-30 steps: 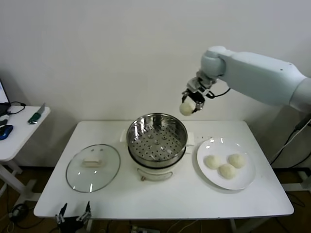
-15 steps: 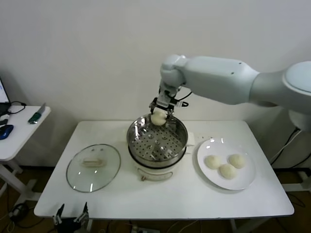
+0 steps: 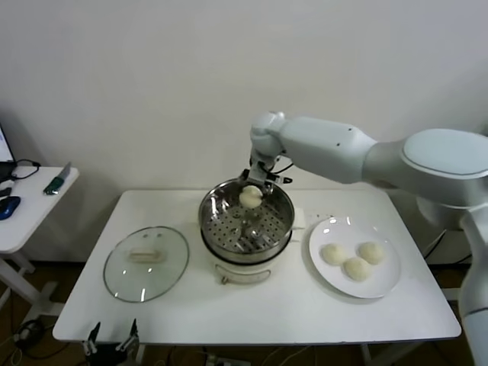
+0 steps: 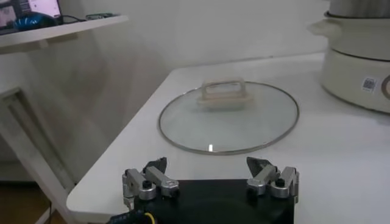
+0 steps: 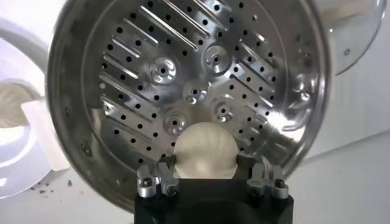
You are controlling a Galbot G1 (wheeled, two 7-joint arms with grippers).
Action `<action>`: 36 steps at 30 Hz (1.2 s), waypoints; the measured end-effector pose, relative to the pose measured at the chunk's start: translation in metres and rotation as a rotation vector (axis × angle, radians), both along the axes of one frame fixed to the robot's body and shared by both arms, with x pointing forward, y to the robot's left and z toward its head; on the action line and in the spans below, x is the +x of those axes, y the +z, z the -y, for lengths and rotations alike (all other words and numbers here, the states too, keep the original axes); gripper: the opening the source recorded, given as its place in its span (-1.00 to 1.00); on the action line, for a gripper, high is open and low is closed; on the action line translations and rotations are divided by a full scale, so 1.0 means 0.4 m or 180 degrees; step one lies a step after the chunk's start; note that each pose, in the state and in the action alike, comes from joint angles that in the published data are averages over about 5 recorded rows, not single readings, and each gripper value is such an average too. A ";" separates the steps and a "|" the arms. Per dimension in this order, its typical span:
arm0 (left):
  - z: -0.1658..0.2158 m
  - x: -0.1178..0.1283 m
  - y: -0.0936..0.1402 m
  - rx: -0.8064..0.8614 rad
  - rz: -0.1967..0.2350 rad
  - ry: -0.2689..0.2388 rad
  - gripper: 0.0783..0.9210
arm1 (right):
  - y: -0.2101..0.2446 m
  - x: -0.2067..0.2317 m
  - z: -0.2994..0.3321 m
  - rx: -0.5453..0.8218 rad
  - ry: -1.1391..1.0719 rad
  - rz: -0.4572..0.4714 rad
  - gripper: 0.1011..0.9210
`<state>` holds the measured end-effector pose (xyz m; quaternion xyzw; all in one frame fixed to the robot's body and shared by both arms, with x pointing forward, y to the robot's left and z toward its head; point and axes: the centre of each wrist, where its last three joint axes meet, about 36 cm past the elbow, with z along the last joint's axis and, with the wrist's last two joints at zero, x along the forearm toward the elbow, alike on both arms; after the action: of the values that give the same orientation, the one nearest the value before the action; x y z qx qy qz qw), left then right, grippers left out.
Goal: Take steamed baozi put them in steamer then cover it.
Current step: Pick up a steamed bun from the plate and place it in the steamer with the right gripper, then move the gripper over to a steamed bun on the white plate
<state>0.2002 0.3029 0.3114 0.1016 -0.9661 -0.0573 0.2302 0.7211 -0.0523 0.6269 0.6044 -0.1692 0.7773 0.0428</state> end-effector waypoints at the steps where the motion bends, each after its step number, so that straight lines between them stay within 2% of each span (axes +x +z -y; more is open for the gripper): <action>1: 0.000 0.000 0.000 0.0001 0.0000 0.0000 0.77 | -0.009 0.001 -0.001 0.0001 -0.0001 -0.0008 0.41; 12: 0.001 0.002 -0.004 0.0000 0.0001 0.0004 0.77 | -0.065 0.015 -0.009 0.0057 -0.0016 -0.0030 0.41; 15: 0.002 0.005 -0.004 -0.0001 0.0007 0.0004 0.77 | -0.065 0.017 -0.012 0.0077 -0.0007 -0.0031 0.49; 19: 0.004 0.005 -0.004 -0.0003 0.0011 0.0003 0.77 | -0.062 0.018 -0.011 0.0094 0.0014 -0.0050 0.70; 22: 0.004 0.005 -0.004 0.0001 0.0013 0.0004 0.77 | -0.052 0.019 -0.009 0.0122 0.0018 -0.0068 0.75; 30: 0.008 0.005 -0.002 0.0009 0.0016 -0.0004 0.77 | 0.034 0.025 0.033 0.0185 -0.0128 -0.0115 0.76; 36: 0.011 0.005 0.000 0.0019 0.0016 -0.0006 0.77 | 0.145 0.028 0.140 0.0264 -0.0707 -0.0183 0.76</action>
<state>0.2023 0.2986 0.3116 0.1017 -0.9666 -0.0602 0.2273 0.7324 -0.1085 0.6850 0.6052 -0.2659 0.7425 0.1085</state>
